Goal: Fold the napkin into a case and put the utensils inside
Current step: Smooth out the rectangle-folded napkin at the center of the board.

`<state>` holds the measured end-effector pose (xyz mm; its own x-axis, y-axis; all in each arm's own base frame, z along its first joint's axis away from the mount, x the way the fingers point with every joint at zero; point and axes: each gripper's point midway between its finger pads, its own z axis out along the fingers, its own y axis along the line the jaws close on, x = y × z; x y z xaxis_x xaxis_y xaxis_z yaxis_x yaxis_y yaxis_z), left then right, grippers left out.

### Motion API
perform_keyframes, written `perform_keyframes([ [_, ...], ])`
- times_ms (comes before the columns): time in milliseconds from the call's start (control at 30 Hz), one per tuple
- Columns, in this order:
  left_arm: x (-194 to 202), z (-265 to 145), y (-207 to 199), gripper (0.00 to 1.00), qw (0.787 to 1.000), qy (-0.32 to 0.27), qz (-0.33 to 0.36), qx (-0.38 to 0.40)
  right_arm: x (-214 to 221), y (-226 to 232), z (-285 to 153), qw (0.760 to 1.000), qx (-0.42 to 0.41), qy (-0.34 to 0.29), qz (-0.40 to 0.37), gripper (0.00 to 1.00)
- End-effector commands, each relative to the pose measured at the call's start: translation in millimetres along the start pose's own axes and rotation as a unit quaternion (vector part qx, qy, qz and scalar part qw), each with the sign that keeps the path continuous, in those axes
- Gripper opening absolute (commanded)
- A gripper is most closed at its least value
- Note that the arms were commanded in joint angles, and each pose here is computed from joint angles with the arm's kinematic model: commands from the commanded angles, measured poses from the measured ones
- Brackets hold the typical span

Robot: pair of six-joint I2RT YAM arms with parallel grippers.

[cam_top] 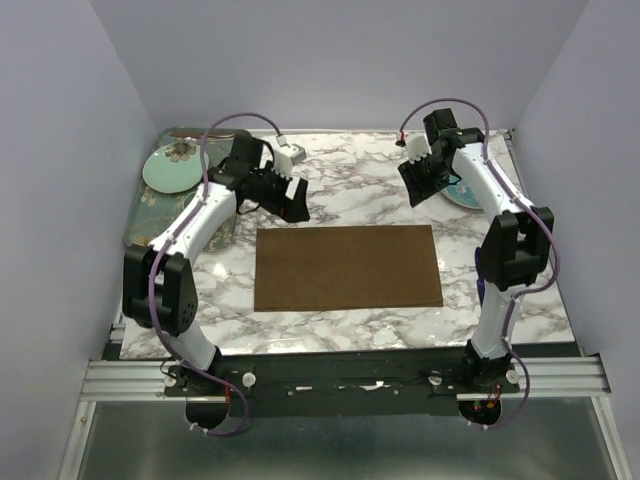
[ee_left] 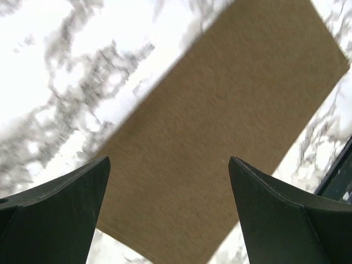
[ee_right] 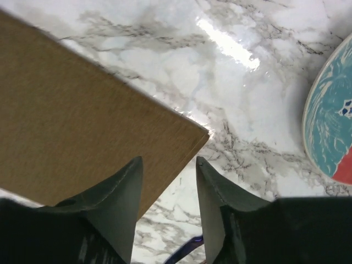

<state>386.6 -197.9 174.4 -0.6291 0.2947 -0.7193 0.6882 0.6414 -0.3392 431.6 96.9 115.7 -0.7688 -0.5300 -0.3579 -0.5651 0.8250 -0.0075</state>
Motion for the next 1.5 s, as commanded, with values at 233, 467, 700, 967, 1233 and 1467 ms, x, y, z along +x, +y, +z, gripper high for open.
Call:
perform_keyframes([
  [233, 149, 10, -30, 0.45, 0.978, 0.168, 0.071, -0.103, 67, 91, -17, 0.982, -0.183, 0.014, 0.034, 0.70],
  [467, 158, 28, 0, 0.35, 0.965, 0.201, 0.075, -0.153, 76, 83, 27, 0.982, -0.175, 0.043, 0.056, 0.58],
  [700, 156, 41, 35, 0.34, 0.956, 0.226, 0.047, -0.182, 64, 61, 59, 0.986, -0.140, 0.060, 0.063, 0.56],
  [967, 109, 21, 55, 0.54, 0.963, 0.172, 0.059, -0.197, 47, 80, 29, 0.980, -0.183, 0.020, 0.076, 0.57],
  [1233, 108, -22, 23, 0.75, 0.966, 0.098, -0.130, -0.202, 72, 84, -18, 0.982, -0.166, 0.005, 0.095, 0.63],
  [1467, 152, -30, 21, 0.74, 0.952, 0.107, -0.169, -0.231, 105, 85, -14, 0.978, -0.172, 0.028, 0.117, 0.63],
])
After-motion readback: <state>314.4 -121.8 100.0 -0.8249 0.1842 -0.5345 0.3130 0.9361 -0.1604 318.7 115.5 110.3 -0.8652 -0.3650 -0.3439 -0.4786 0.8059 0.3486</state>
